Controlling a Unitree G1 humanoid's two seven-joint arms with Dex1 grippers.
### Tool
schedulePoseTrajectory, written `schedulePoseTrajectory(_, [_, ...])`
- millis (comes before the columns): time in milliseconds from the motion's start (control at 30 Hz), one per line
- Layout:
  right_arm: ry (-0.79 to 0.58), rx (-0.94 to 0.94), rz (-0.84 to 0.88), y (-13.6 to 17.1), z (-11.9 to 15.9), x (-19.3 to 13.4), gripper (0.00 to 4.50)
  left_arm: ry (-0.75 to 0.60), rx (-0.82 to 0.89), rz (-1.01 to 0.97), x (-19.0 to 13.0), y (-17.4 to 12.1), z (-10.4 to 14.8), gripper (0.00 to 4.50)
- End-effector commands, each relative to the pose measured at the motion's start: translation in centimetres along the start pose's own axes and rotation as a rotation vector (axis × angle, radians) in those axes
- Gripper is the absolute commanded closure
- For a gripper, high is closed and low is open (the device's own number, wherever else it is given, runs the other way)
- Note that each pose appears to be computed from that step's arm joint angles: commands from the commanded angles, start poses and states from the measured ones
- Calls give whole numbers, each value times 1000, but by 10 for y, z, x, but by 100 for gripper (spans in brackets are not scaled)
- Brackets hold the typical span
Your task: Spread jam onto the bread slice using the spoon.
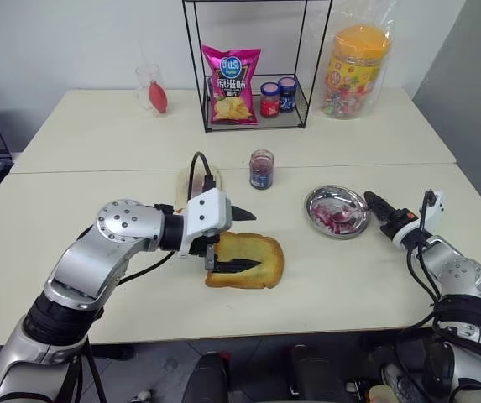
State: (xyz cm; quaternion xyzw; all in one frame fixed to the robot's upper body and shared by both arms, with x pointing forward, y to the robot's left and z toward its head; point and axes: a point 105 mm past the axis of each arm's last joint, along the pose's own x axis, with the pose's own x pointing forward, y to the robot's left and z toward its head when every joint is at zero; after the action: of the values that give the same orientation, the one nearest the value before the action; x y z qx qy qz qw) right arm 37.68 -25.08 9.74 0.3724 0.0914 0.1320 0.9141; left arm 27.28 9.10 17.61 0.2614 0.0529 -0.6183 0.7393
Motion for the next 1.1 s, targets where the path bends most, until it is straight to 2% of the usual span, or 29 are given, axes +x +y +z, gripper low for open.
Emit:
schedulePoseTrajectory(33, [-58, -25, 41, 8, 19, 1, 266, -5, 32, -10, 1, -2, 4, 0])
schedulePoseTrajectory(300, [-76, -36, 73, 13, 25, -4, 447, 6, 23, -1, -1, -2, 0, 0])
schedulePoseTrajectory(500, [-112, -73, 123, 27, 37, -13, 449, 8, 8, 48, -5, 4, -4, 0])
schedulePoseTrajectory(700, [-129, -244, 204, 63, 50, -29, 449, -31, -62, 196, -19, 17, -3, 0])
schedulePoseTrajectory(800, [-178, -301, 264, 93, 62, -35, 449, -37, -125, 293, -31, 23, -6, 0])
schedulePoseTrajectory(900, [-225, -372, 342, 133, 67, -27, 449, -66, -149, 488, -48, 42, -6, 0])
schedulePoseTrajectory(967, [-223, -396, 405, 161, 61, -11, 449, -72, -191, 551, -55, 47, -11, 0])
schedulePoseTrajectory(1100, [-201, -460, 489, 207, 48, 25, 449, -45, -215, 548, -59, 42, -17, 0])
